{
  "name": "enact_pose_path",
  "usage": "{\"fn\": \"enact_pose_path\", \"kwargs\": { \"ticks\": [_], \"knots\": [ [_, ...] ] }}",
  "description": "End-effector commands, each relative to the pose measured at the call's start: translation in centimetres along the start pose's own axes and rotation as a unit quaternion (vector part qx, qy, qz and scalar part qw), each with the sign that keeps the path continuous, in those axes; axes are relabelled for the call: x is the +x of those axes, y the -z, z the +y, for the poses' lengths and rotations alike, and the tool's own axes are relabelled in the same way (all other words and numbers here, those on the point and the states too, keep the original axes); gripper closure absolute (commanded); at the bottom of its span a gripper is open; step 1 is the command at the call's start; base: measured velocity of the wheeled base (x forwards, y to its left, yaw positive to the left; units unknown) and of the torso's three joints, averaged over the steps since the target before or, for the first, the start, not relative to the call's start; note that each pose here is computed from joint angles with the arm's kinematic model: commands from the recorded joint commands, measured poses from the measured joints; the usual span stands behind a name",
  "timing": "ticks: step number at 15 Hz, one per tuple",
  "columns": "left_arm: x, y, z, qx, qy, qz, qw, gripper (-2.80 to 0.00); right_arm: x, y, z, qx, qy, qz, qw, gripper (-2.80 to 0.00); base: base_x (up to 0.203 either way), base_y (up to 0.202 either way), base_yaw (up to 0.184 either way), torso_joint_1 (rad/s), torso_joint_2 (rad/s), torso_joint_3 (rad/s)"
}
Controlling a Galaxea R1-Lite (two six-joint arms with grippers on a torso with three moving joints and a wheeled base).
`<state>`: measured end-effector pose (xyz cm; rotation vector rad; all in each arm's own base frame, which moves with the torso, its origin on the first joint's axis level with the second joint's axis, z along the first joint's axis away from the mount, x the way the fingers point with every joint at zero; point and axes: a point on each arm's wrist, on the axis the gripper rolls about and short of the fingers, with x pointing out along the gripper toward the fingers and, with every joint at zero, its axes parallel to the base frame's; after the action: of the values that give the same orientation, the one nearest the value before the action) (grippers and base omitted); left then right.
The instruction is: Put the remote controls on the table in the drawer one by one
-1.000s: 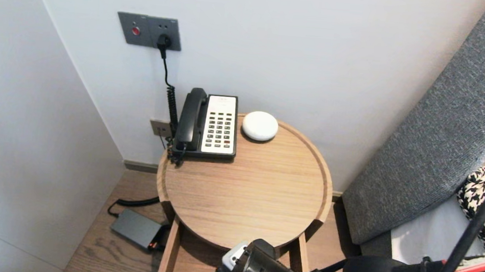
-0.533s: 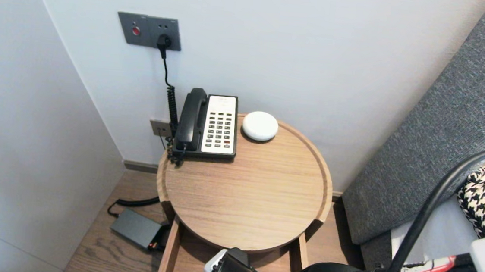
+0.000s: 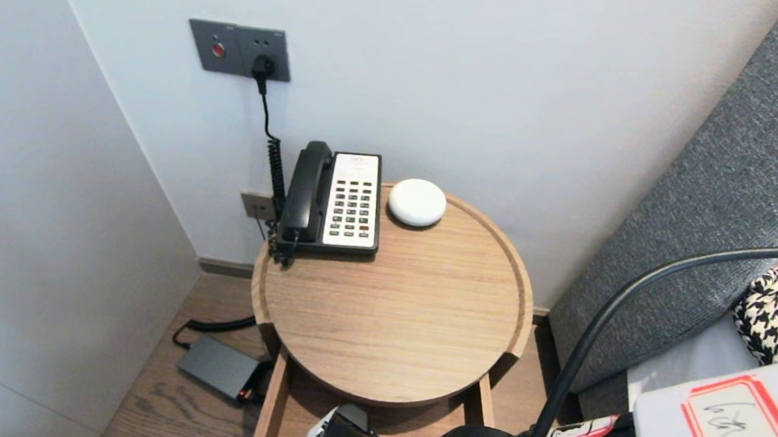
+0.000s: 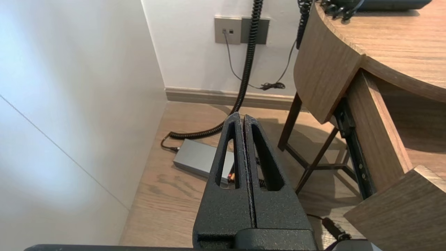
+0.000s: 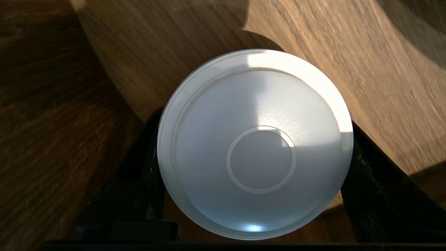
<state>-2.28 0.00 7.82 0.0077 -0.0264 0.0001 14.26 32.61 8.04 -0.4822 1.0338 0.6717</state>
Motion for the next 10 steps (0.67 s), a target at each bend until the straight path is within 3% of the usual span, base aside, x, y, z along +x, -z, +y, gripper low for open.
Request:
{"fn": "enact_pose_path", "kwargs": {
  "ticks": [1,10],
  "knots": [
    [0.08,0.34,0.00,0.000,0.000,0.006,1.0000,0.00,0.88,0.00,0.20,-0.001,0.004,0.008,1.000,0.00,0.000,0.000,0.000,0.000,0.00,0.000],
    [0.08,0.34,0.00,0.000,0.000,0.006,1.0000,0.00,1.58,-0.09,0.14,0.000,0.011,0.014,1.000,0.00,0.000,0.000,0.000,0.000,0.00,0.000]
  ]
}}
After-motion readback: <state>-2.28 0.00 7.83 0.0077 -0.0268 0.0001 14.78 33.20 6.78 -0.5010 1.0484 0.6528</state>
